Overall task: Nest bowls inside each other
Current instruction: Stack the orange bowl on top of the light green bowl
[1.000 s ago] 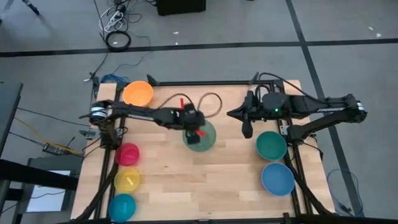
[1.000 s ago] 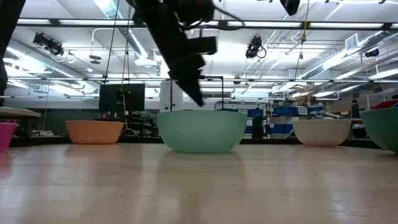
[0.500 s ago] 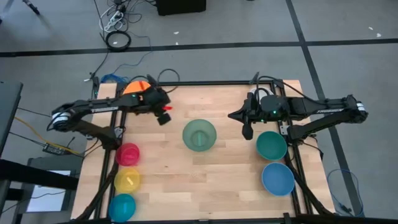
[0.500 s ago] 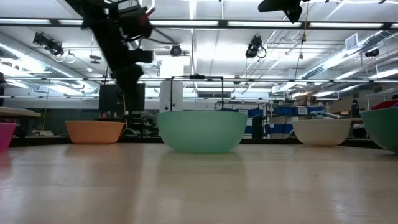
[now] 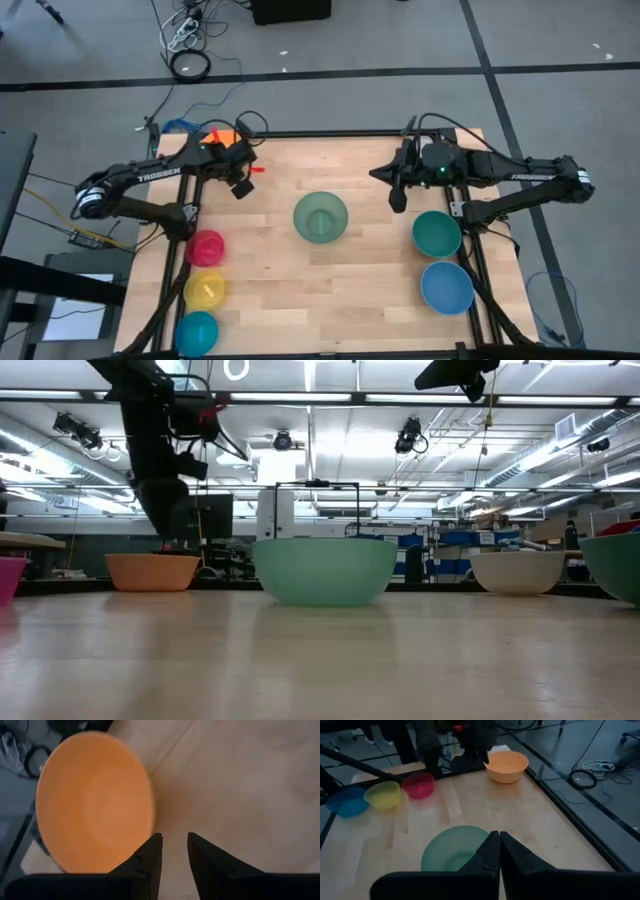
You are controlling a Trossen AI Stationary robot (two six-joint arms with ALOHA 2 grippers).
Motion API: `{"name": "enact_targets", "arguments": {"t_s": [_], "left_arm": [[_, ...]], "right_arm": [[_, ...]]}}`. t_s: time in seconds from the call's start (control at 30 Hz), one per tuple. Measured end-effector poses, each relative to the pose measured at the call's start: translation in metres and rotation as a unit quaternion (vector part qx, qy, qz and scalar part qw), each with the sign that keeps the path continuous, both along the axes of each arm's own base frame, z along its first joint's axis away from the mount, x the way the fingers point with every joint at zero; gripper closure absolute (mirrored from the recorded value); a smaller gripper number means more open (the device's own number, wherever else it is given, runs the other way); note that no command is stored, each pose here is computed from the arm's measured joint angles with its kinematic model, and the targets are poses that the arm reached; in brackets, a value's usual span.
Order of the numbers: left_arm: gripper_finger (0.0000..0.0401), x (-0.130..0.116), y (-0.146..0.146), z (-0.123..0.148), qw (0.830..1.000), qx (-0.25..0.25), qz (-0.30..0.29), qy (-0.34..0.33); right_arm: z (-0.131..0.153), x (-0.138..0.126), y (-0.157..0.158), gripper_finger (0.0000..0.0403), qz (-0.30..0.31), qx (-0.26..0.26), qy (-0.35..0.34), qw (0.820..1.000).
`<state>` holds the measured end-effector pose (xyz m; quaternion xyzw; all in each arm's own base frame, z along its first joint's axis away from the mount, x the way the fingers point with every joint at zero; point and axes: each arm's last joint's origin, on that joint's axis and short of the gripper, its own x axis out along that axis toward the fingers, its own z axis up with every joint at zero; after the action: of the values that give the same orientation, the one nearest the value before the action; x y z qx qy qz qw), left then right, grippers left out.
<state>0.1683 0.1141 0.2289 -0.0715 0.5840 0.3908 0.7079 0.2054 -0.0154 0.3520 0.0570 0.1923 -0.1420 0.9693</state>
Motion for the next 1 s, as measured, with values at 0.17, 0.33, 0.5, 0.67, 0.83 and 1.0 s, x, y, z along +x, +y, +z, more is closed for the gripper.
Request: {"name": "enact_targets", "arguments": {"t_s": [0.17, 0.33, 0.5, 0.67, 0.83, 1.0], "left_arm": [[0.0284, -0.007, 0.013, -0.003, 0.999, -0.006, 0.034, 0.007], [0.0255, -0.006, 0.021, -0.011, 0.999, -0.023, 0.045, 0.019], [0.0224, -0.003, 0.030, -0.020, 0.998, -0.040, 0.046, 0.019], [0.0209, 0.001, 0.038, -0.030, 0.997, -0.053, 0.045, 0.025], [0.0208, 0.005, 0.048, -0.048, 0.997, -0.058, 0.038, 0.033], [0.0208, 0.002, 0.056, -0.069, 0.995, -0.073, 0.050, 0.049]], "right_arm": [[0.000, 0.000, -0.004, 0.0403, -0.010, 0.001, 0.000, 1.000], [0.000, -0.001, -0.006, 0.0403, -0.019, 0.010, -0.003, 1.000], [0.000, 0.000, -0.006, 0.0403, -0.022, 0.016, -0.005, 1.000], [0.000, 0.000, -0.006, 0.0403, -0.023, 0.022, -0.008, 0.999], [0.001, 0.000, -0.006, 0.0403, -0.021, 0.025, -0.013, 0.999], [0.001, 0.000, -0.006, 0.0403, -0.021, 0.025, -0.014, 0.999]]}}
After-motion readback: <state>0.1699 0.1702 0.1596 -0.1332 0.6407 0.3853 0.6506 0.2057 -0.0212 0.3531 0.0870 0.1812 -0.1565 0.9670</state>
